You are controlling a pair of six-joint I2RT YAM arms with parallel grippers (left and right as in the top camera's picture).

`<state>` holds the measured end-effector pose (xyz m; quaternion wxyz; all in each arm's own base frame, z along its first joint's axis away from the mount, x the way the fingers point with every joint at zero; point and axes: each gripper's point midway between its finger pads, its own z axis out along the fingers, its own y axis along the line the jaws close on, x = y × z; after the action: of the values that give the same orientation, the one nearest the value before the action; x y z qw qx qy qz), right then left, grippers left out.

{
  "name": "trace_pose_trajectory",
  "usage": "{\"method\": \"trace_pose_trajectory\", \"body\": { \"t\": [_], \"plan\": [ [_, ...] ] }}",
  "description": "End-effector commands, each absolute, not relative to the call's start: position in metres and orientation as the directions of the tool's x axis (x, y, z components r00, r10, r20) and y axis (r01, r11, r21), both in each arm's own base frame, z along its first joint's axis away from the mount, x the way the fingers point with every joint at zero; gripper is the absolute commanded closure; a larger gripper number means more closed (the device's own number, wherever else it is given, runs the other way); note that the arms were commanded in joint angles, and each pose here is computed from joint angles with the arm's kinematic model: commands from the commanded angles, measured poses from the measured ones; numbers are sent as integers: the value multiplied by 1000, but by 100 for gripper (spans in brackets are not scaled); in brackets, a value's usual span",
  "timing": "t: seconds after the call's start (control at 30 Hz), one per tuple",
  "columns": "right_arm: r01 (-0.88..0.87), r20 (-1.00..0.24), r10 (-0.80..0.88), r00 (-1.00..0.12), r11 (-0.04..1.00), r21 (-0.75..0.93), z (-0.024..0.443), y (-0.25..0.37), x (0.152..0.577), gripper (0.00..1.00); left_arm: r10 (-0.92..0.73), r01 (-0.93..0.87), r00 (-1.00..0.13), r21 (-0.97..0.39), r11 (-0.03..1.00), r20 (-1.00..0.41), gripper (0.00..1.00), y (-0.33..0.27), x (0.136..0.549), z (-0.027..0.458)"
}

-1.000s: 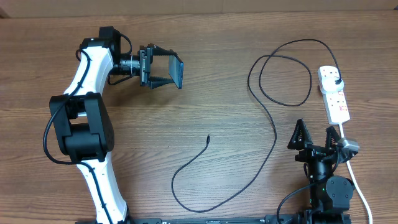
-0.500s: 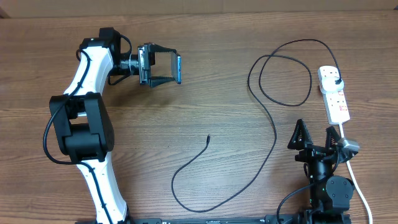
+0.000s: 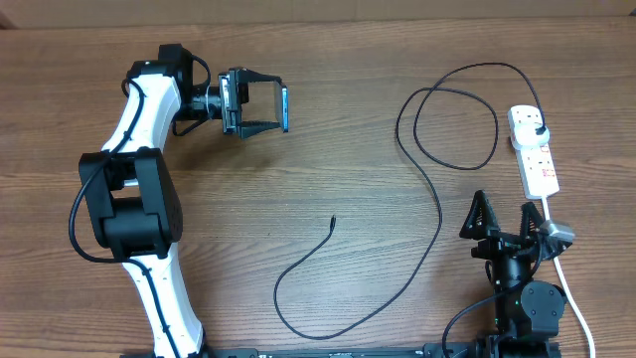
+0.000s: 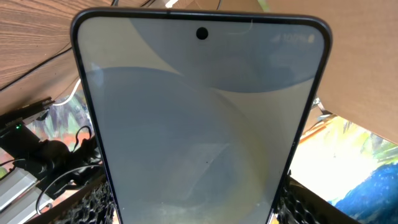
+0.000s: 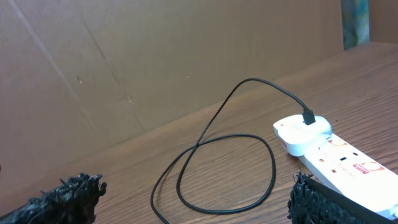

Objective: Plug charger to phone and switch on socket
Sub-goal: 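Raise the held phone upright and rotate it toward the right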

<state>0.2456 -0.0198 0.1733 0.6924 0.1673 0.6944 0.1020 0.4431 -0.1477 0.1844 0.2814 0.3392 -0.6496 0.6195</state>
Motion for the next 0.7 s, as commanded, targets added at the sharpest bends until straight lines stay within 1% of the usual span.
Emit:
{"method": "trace_pose_trajectory", "body": {
  "t": [0.0,0.67],
  "plan": [
    [108,-930,365,30,924,366,173,-24,245,0,-40,-780,-624,-625,-34,780,96,-149,447,200],
    [101,-929,370,22,924,370,171,-22,246,0,-36,-765,-642,-643,-28,766,96,-152,446,200]
  ]
}}
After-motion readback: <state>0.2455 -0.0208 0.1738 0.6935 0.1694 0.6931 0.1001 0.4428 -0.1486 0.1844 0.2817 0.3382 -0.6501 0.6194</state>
